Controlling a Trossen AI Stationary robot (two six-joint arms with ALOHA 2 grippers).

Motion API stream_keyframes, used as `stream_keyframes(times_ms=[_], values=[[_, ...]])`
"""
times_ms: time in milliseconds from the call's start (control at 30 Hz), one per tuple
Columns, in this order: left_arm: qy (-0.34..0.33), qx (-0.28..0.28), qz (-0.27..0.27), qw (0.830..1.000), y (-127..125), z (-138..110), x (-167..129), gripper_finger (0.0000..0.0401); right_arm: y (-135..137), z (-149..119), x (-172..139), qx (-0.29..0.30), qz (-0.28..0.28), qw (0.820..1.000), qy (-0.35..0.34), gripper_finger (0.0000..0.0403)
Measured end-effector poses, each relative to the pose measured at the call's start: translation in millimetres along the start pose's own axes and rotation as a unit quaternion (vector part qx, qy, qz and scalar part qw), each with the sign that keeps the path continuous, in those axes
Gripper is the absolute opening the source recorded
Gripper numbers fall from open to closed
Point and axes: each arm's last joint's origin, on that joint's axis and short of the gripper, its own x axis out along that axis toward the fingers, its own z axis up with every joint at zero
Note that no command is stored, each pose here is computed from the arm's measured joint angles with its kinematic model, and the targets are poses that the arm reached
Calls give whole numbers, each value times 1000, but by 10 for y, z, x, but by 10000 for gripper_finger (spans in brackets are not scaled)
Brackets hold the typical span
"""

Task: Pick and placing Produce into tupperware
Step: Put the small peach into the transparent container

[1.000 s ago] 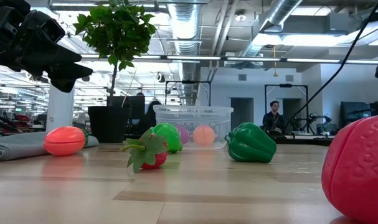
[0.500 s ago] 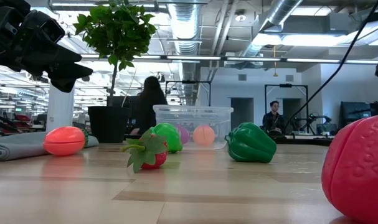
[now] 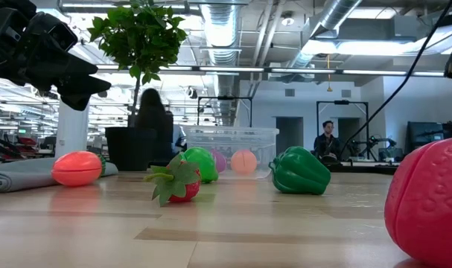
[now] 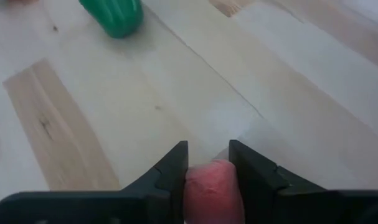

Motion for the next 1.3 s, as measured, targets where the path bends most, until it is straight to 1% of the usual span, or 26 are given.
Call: stream_keyframes(times_ms=[367,600,800,1033,1300], values=[[0,0,0,1000,0,0,0,197,136,256,52,-33,-6,999,-10,129],[0,0,0,1000,0,-1,0,197,216,485,109,-60,-17,998,-25,133],[0,0,0,1000,0,-1,0,197,281,731,169,-85,-25,996,-30,131],[0,0,0,1000,0,-1,0,197,346,1073,236,-113,-35,992,-39,139],[0,0,-1,1000,0,-1,0,197,402,1462,267,-143,-40,987,-54,134]])
